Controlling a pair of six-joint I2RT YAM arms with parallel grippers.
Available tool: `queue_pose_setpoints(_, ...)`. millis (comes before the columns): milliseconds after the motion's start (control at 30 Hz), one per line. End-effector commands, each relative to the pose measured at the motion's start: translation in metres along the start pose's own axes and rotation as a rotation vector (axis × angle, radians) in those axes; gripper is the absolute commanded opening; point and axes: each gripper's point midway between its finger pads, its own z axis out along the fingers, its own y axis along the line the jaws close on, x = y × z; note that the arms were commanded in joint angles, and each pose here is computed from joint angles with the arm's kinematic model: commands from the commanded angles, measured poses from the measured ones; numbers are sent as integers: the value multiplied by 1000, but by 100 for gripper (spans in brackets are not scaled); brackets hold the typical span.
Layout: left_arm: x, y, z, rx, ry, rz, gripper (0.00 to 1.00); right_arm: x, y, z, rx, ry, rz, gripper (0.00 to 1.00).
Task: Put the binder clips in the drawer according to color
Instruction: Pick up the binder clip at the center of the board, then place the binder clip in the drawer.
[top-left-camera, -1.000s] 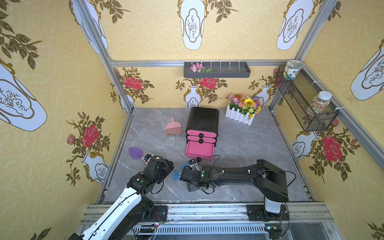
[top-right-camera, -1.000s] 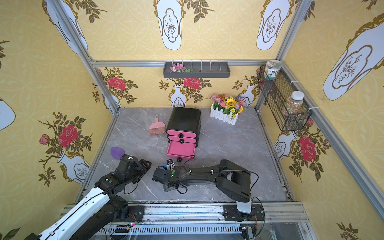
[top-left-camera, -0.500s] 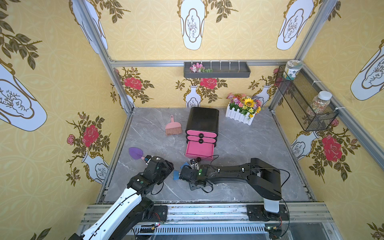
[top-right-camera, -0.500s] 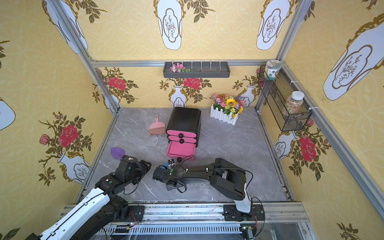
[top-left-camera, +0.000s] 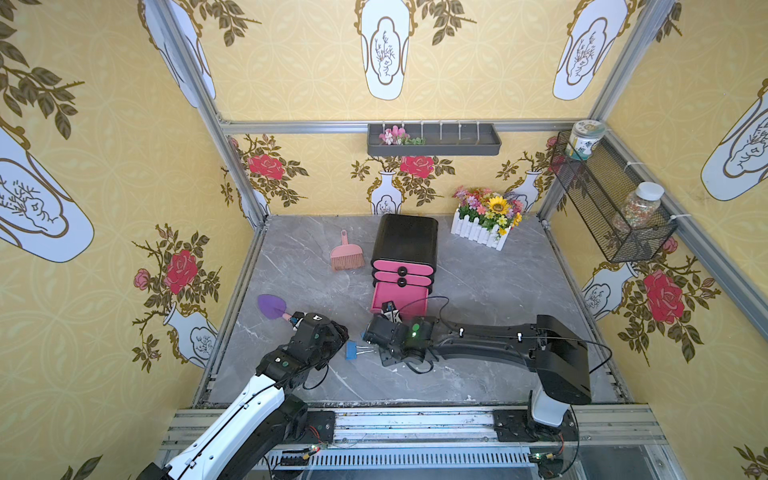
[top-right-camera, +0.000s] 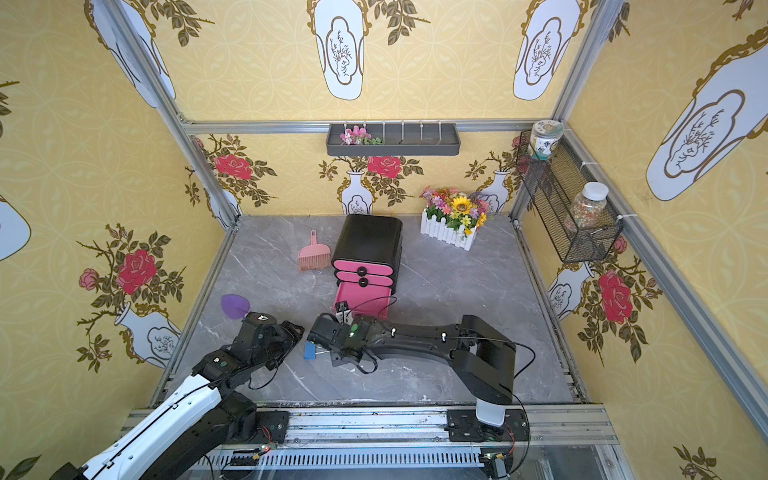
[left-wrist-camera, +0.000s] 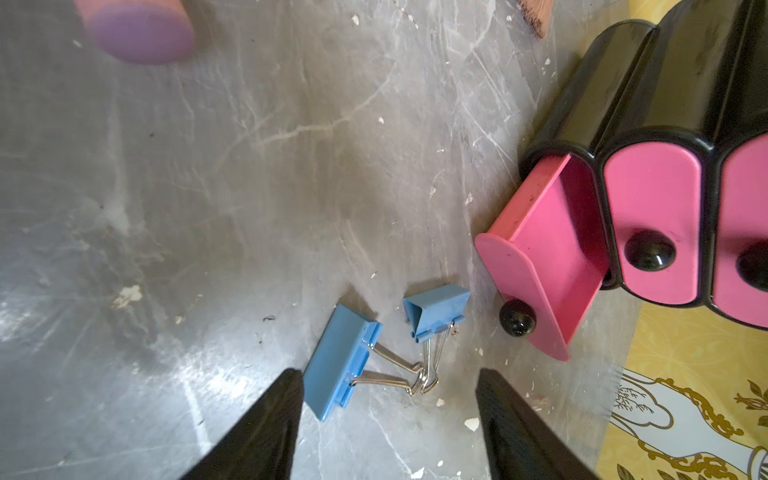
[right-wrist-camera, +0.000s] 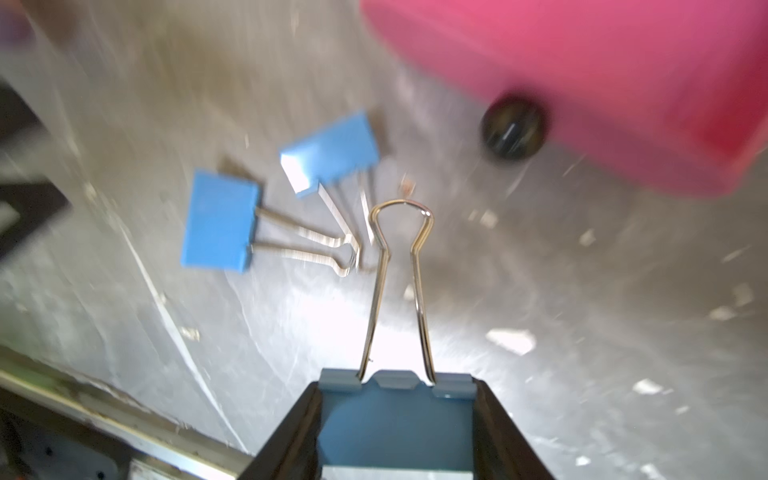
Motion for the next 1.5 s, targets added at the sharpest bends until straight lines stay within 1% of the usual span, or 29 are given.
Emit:
queue_pose_setpoints(0,2,0,4,0,14,8,72,-26,-21,-3,24,-27,-36,43)
queue_pose_setpoints(133,4,1,5,-6,24,8,73,-61,-39,6,25,-46,-30,43)
queue_pose_setpoints(267,6,3,6,-7,29,1,73,-84,-41,22,6,-41,-23,43)
queue_pose_setpoints(533,8,7,6,-15,35,-1,73,-102,-29,44,-28,-42,-5,44)
queue_pose_setpoints(933,11,11,7,-20,45,-5,73,-120,-33,61,-11,-52,10,47)
queue_pose_setpoints(1000,11,12,7,-20,47,-9,73,-123,-33,62,-15,-57,18,49)
queue_pose_setpoints(1167,12,12,7,-19,47,-11,73,-124,-30,59,-19,-65,12,64)
queue_pose_setpoints(1233,11,13,6,-22,45,-11,73,-123,-29,55,-18,-75,3,68)
queue_pose_setpoints(1367,12,15,7,-30,49,-13,73,-121,-25,45,-30,-90,-19,72)
queue_pose_setpoints(1467,16,18,10,-42,70,-21,73,-115,-10,34,-63,-108,-80,73)
